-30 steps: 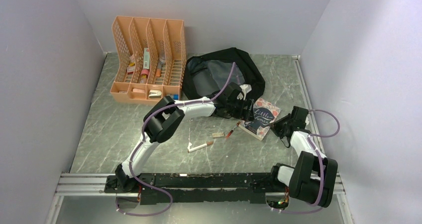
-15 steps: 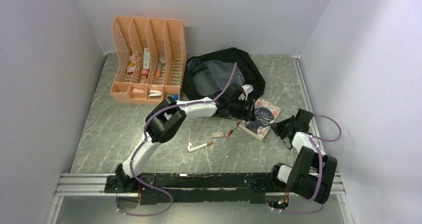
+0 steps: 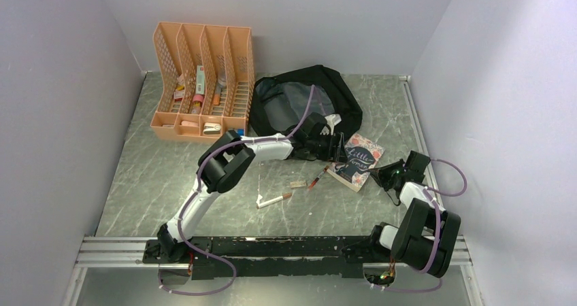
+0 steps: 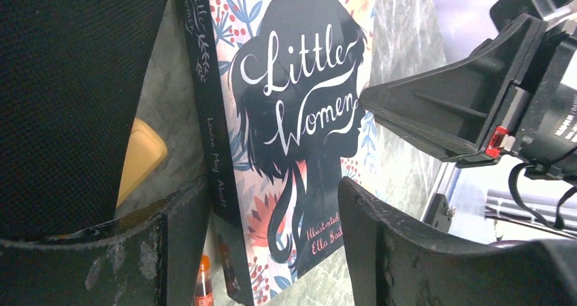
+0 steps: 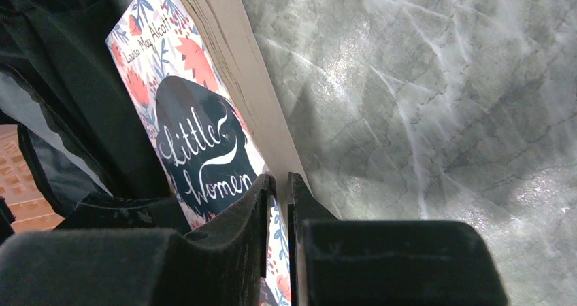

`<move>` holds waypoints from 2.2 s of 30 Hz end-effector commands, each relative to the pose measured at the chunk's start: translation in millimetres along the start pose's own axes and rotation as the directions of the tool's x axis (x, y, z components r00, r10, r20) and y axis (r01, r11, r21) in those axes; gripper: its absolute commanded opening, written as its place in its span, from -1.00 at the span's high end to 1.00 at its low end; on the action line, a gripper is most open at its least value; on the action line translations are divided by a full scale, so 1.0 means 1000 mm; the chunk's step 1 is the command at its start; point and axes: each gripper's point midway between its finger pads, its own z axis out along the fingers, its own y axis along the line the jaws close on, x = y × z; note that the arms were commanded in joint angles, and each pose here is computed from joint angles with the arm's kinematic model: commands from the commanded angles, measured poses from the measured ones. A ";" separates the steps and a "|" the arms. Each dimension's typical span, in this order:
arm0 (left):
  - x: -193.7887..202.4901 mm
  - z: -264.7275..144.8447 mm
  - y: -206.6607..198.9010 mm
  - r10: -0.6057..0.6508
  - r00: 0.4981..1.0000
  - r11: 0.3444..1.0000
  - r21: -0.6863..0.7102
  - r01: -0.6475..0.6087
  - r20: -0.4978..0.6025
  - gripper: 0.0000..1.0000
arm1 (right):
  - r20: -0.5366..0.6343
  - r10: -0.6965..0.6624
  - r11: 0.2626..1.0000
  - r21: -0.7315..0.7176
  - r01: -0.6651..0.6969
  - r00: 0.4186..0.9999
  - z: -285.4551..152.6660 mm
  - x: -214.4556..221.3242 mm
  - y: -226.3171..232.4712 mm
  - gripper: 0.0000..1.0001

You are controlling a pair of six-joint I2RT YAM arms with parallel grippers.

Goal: Pack the student bag
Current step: Pick up the book from the center of the board.

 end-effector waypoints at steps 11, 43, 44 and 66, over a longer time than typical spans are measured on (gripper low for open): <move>0.033 0.011 -0.102 0.002 0.996 0.915 0.402 0.036 -0.094 -0.15 | -0.048 0.029 0.959 0.283 -0.014 0.998 0.002 0.030 -0.082 1.00; -0.133 -0.164 -0.099 0.356 0.891 0.929 -0.007 -0.369 0.282 0.90 | 0.291 -0.290 0.827 -0.404 0.392 0.912 -0.118 -0.070 0.174 -0.26; -0.136 -0.174 -0.097 0.381 0.880 0.921 -0.028 -0.389 0.283 0.90 | 0.298 -0.312 0.802 -0.426 0.418 0.902 -0.121 -0.070 0.183 -0.27; -0.106 -0.340 -0.087 0.774 0.540 0.604 -0.126 -0.787 0.331 0.90 | 0.728 -0.473 -0.229 -0.646 0.728 0.496 -0.261 0.064 0.369 -0.55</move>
